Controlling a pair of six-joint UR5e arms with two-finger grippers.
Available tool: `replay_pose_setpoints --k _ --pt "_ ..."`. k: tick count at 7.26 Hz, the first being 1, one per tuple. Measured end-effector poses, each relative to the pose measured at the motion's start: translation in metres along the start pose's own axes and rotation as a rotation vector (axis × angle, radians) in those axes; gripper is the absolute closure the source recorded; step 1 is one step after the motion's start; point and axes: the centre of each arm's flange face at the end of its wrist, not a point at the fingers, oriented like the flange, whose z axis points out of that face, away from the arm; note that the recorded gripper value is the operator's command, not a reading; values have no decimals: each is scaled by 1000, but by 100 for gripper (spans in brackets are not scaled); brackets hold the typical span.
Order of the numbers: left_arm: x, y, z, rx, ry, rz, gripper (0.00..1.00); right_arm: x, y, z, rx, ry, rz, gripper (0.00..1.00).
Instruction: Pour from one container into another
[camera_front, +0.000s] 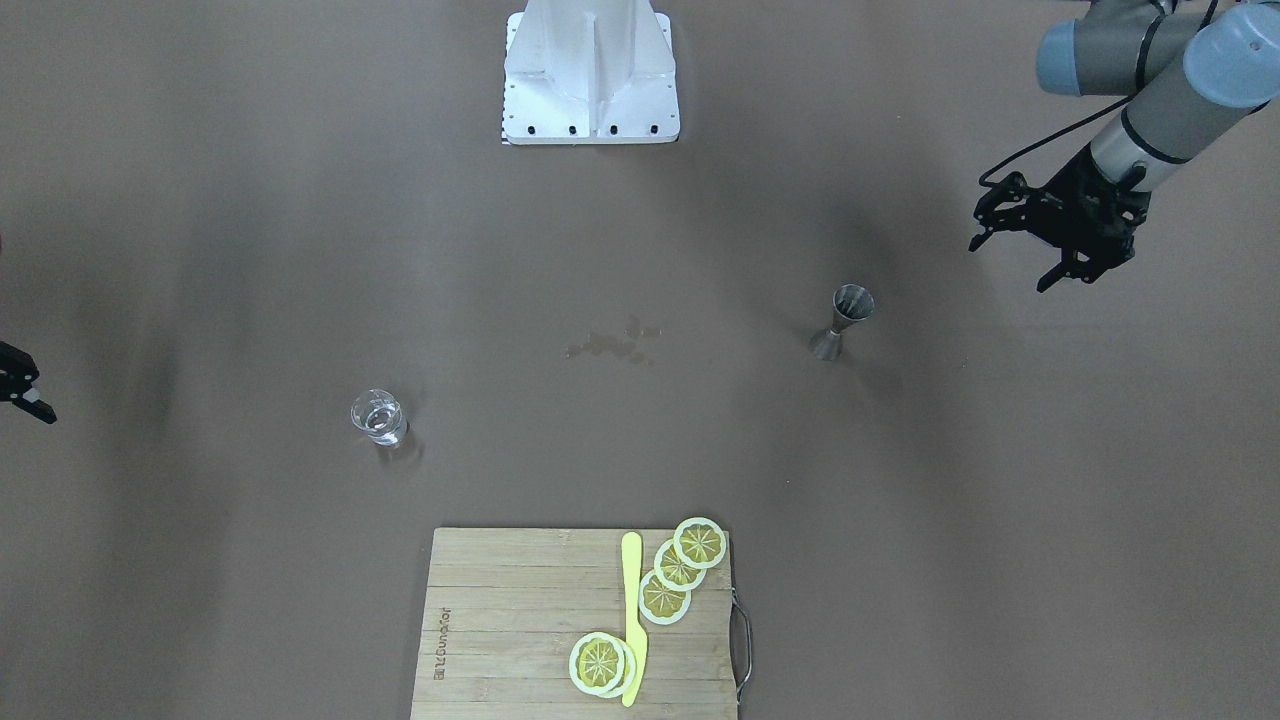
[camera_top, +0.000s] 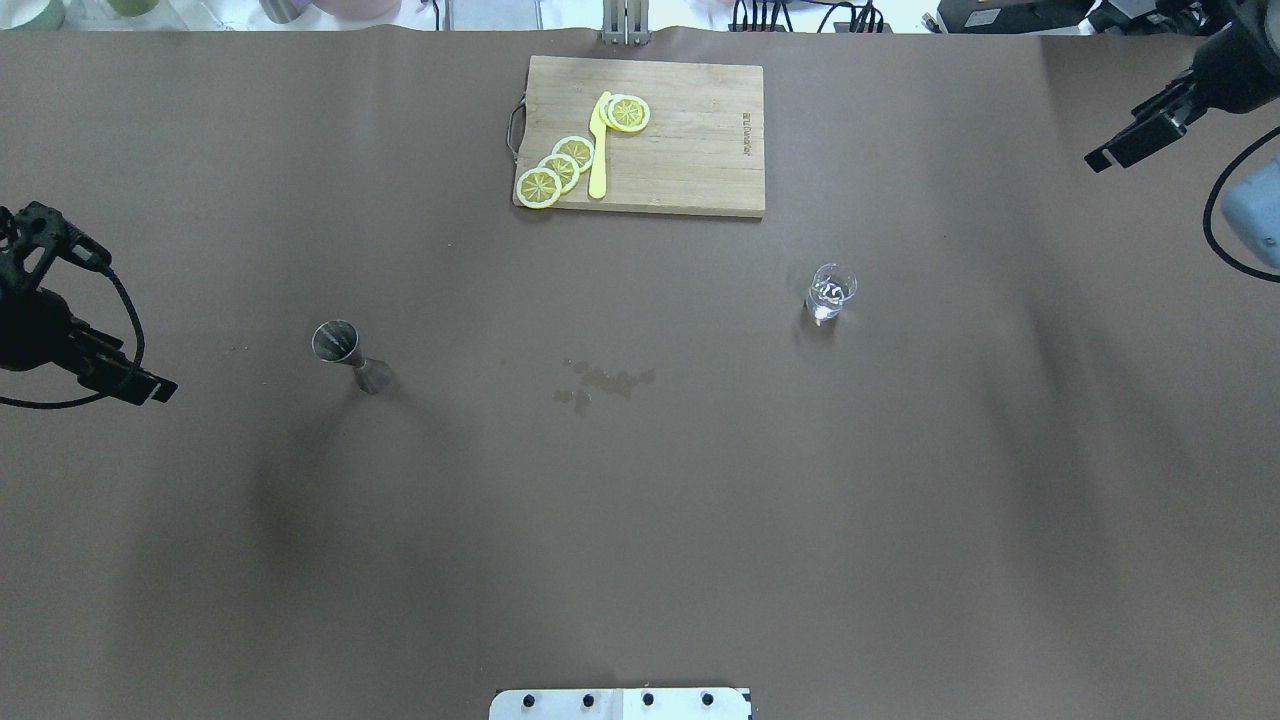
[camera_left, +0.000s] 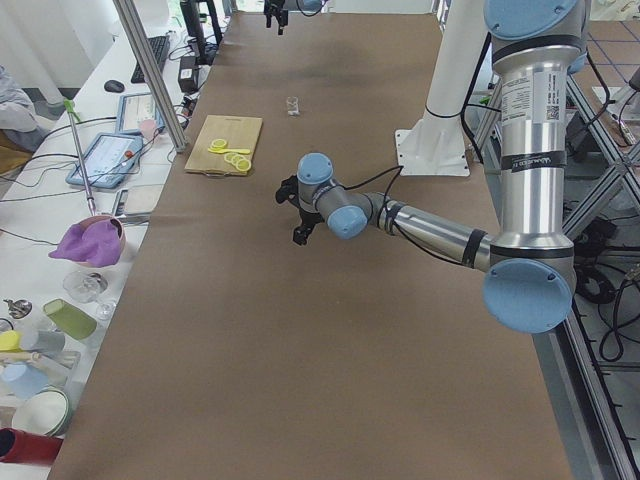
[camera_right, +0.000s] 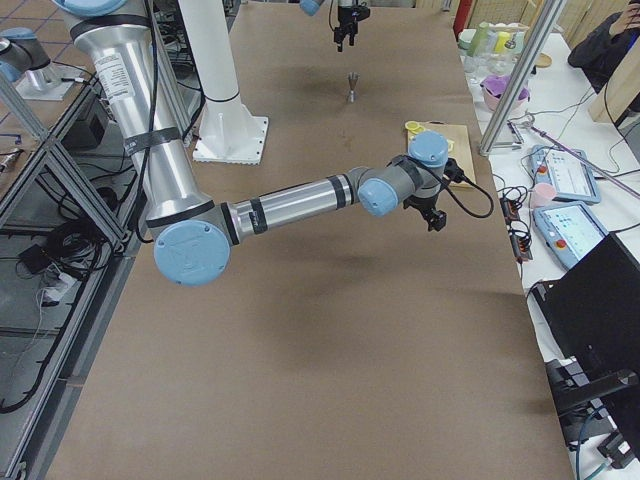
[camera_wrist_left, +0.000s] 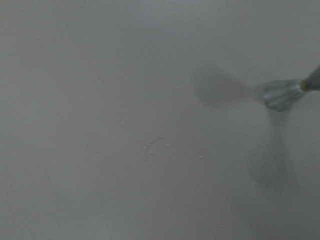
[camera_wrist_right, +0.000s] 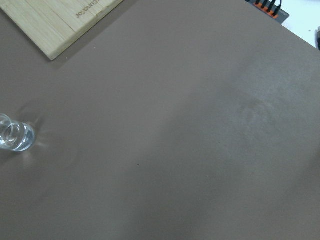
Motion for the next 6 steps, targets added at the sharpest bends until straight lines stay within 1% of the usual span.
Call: replay_pose_setpoints --k 1,2,4,5,6 --pt "14 -4 1 10 22 30 1 -13 -2 21 11 -22 -50 3" --pt "22 -4 0 28 38 58 1 -24 -2 41 25 -40 -103 0" --pt "23 -2 5 83 67 115 1 -31 5 70 94 -47 -209 0" --pt "18 7 10 81 69 121 1 -36 8 81 127 -56 -256 0" --pt "11 16 14 71 64 117 1 -49 10 93 159 -76 -311 0"
